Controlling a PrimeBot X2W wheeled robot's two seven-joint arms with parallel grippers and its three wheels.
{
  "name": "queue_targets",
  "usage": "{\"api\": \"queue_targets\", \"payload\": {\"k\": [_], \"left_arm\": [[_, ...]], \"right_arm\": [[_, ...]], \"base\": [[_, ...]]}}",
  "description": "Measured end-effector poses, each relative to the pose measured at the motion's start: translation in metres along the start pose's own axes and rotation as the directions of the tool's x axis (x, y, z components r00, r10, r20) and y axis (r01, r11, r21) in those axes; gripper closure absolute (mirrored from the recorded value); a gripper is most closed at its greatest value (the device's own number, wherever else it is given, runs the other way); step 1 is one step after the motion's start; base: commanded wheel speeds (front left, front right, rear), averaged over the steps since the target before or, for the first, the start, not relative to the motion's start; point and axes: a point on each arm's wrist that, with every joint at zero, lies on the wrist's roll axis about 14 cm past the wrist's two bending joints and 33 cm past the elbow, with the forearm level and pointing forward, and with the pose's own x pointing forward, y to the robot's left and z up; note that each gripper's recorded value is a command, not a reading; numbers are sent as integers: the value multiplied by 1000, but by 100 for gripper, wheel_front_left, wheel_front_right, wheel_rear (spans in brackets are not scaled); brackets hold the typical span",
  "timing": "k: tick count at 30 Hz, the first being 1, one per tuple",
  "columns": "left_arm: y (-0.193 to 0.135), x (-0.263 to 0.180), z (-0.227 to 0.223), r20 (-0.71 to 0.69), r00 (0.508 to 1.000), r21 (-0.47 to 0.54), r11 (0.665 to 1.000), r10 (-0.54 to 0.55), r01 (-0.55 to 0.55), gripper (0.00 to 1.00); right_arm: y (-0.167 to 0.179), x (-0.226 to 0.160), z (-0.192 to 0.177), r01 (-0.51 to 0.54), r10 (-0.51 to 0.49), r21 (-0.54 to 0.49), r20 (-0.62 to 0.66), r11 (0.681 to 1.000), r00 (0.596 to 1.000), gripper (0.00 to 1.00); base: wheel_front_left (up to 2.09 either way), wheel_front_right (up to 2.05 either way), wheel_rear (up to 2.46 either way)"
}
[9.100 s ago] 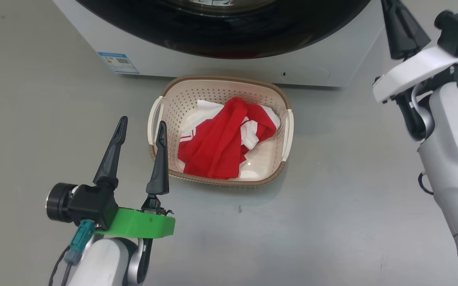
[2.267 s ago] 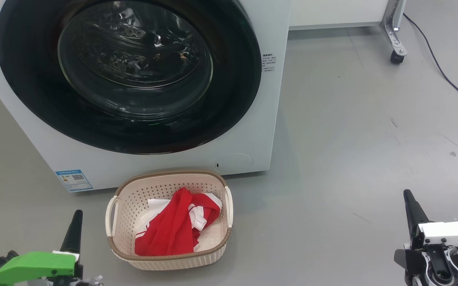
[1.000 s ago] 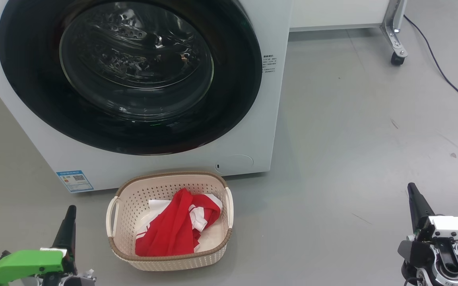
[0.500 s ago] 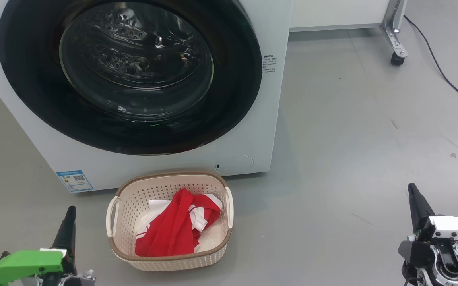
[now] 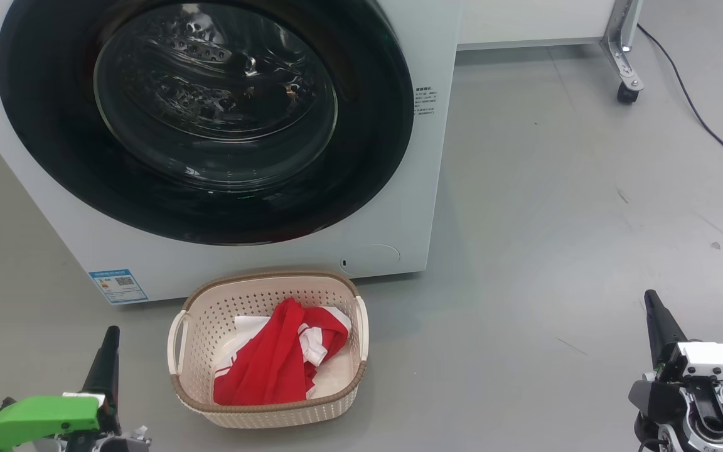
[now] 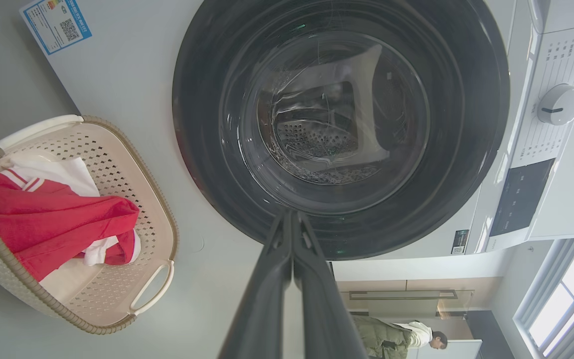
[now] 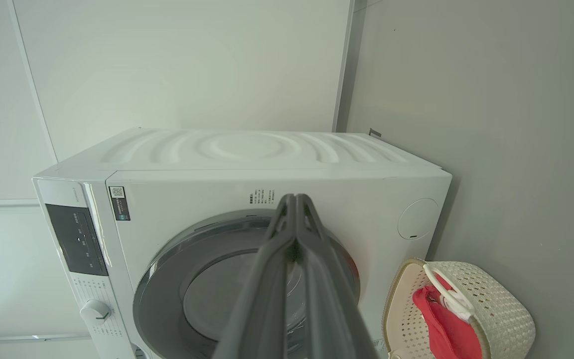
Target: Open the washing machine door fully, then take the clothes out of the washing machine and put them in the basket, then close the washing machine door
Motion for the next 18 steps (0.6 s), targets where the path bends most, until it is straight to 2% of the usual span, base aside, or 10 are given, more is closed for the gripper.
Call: {"api": "queue_targets", "payload": {"k": [18], "left_arm": [[0, 0, 0, -1, 1000, 0, 1000, 1, -1, 100]], "right_arm": [[-1, 0, -1, 2, -2, 1, -5, 1000, 1000, 100]], "base": [[0, 0, 0]]}}
